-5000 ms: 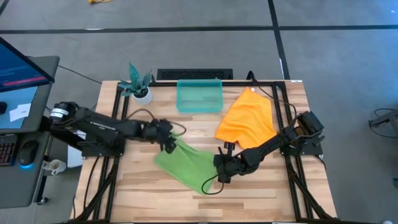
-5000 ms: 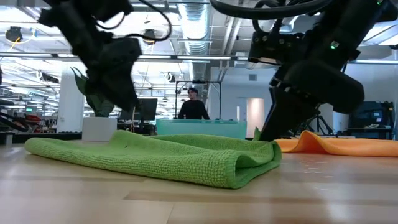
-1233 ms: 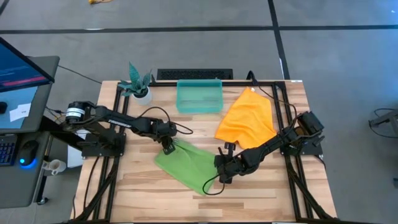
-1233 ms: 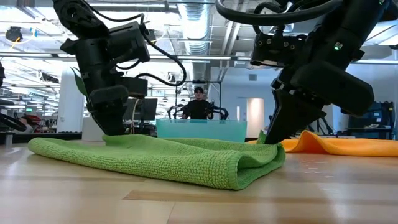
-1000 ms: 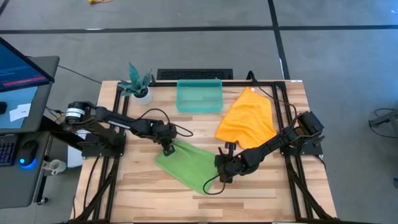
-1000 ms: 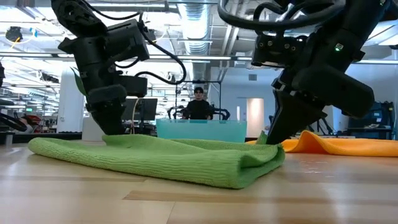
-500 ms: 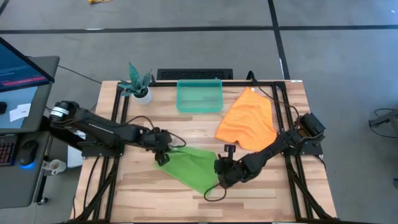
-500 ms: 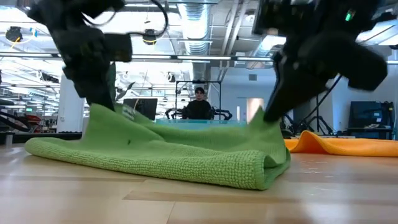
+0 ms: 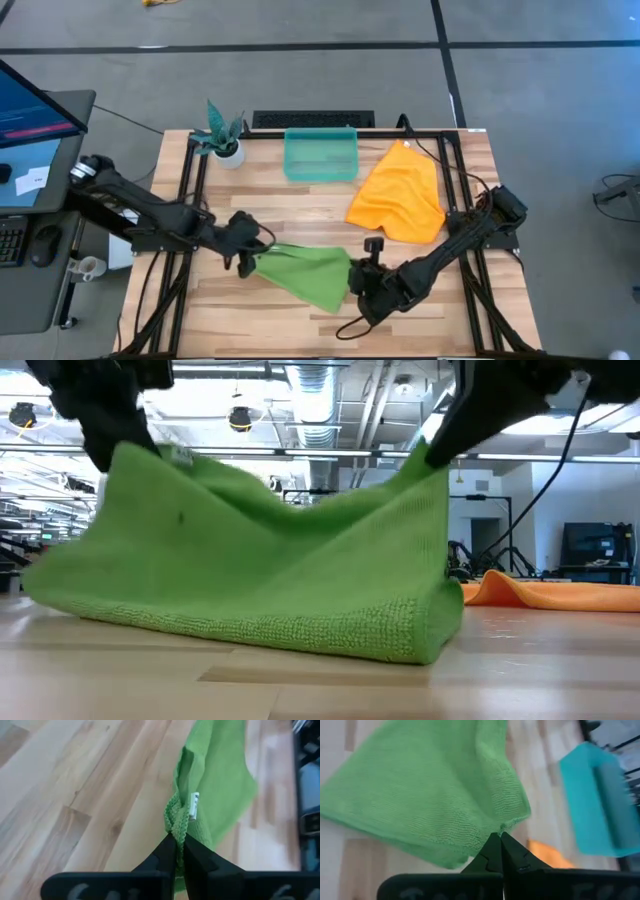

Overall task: Roll microfiber towels into tight, uniform cylinder then place into a basket
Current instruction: Fold the green towel

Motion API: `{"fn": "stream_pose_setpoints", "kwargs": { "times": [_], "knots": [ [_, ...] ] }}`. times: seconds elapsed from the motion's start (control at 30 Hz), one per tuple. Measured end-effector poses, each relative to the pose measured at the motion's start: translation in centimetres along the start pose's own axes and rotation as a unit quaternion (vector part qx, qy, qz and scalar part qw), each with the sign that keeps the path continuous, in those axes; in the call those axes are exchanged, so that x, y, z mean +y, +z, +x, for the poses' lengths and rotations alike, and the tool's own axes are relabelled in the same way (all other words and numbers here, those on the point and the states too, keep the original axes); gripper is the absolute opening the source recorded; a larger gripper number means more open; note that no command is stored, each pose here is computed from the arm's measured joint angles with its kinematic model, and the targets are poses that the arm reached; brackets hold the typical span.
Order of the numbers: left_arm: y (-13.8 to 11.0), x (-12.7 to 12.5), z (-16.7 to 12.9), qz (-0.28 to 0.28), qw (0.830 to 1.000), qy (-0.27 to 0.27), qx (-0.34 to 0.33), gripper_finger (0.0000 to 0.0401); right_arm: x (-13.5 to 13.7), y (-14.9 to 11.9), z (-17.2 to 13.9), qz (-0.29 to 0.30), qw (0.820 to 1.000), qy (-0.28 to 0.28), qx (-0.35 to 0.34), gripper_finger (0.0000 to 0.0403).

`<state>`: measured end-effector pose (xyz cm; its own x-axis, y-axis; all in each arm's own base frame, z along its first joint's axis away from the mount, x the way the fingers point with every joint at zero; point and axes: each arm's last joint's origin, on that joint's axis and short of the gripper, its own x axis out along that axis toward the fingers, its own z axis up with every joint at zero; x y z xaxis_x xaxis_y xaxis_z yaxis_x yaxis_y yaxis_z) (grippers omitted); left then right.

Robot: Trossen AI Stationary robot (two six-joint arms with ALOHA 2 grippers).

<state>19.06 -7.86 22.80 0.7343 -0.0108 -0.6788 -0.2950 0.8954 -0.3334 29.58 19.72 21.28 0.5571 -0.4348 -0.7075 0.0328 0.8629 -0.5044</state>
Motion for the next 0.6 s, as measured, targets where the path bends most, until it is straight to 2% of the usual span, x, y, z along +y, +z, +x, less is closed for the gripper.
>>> {"fn": "stream_pose_setpoints", "kwargs": {
  "times": [0.2,0.33,0.47,0.6],
  "knots": [
    [0.0,0.0,-2.5,-0.042,0.998,-0.015,-0.042,0.0011,-0.8,0.2,-1.2,-0.035,0.998,-0.043,0.012,0.0003],
    [0.4,0.2,-3.2,-0.091,0.993,-0.012,-0.073,0.0011,-2.1,-0.5,-0.9,-0.068,0.992,-0.098,0.044,0.0003],
    [0.5,0.4,-3.1,-0.106,0.989,0.019,-0.101,0.0011,-4.3,-1.1,-0.3,-0.050,0.985,-0.149,0.073,0.0002],
    [0.2,0.5,-2.4,-0.098,0.990,0.043,-0.092,0.0011,-5.3,-1.2,0.5,-0.025,0.985,-0.152,0.074,0.0002]
  ]
}}
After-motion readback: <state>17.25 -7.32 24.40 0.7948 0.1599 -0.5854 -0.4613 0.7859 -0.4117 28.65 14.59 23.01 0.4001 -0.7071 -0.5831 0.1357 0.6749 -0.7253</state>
